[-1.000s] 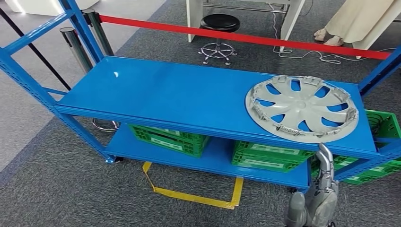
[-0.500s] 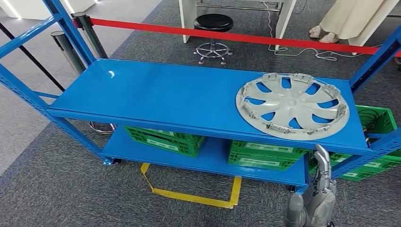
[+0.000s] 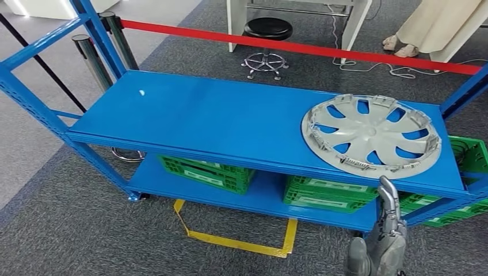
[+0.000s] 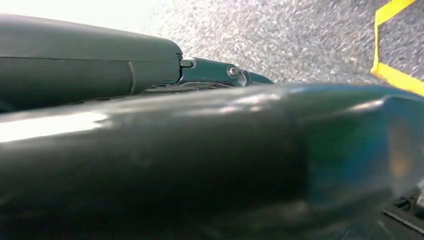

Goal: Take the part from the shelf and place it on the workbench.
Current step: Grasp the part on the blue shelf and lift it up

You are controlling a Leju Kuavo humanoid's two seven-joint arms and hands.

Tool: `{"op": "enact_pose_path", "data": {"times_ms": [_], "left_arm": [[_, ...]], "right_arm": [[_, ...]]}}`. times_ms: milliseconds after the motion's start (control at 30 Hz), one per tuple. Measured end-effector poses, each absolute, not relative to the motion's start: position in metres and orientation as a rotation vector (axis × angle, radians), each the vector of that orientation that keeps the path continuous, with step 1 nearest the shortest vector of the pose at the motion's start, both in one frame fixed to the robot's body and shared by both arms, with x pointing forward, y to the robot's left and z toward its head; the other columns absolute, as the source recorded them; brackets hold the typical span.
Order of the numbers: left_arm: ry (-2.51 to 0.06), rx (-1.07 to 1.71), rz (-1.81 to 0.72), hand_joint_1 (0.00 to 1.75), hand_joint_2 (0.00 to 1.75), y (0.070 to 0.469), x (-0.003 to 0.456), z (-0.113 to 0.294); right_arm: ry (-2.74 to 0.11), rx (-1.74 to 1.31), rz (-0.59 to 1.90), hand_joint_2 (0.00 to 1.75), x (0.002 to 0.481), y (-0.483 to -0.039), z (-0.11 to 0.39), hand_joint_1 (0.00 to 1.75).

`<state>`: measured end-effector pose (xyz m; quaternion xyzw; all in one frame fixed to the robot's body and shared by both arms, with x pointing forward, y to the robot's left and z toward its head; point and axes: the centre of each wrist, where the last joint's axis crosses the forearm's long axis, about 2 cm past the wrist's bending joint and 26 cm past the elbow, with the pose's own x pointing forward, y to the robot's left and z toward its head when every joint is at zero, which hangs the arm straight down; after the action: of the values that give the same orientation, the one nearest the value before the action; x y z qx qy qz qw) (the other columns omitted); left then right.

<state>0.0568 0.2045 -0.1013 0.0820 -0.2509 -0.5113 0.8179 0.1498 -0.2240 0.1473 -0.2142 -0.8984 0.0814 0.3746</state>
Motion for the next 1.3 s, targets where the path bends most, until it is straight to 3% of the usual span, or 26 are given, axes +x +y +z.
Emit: {"op": "enact_pose_path", "data": {"times_ms": [1000,1300], "left_arm": [[-0.537,0.153,-1.148,0.00,0.00,0.203,0.058,-0.101],[-0.534,0.098,-1.266,0.00,0.00,0.198,0.068,-0.099]], "right_arm": [[-2.241,-0.470,0.288,0.00,0.157,-0.219,0.140,0.00],[-2.087,-0.336,0.505,0.00,0.210,-0.244,0.122,0.00]]}}
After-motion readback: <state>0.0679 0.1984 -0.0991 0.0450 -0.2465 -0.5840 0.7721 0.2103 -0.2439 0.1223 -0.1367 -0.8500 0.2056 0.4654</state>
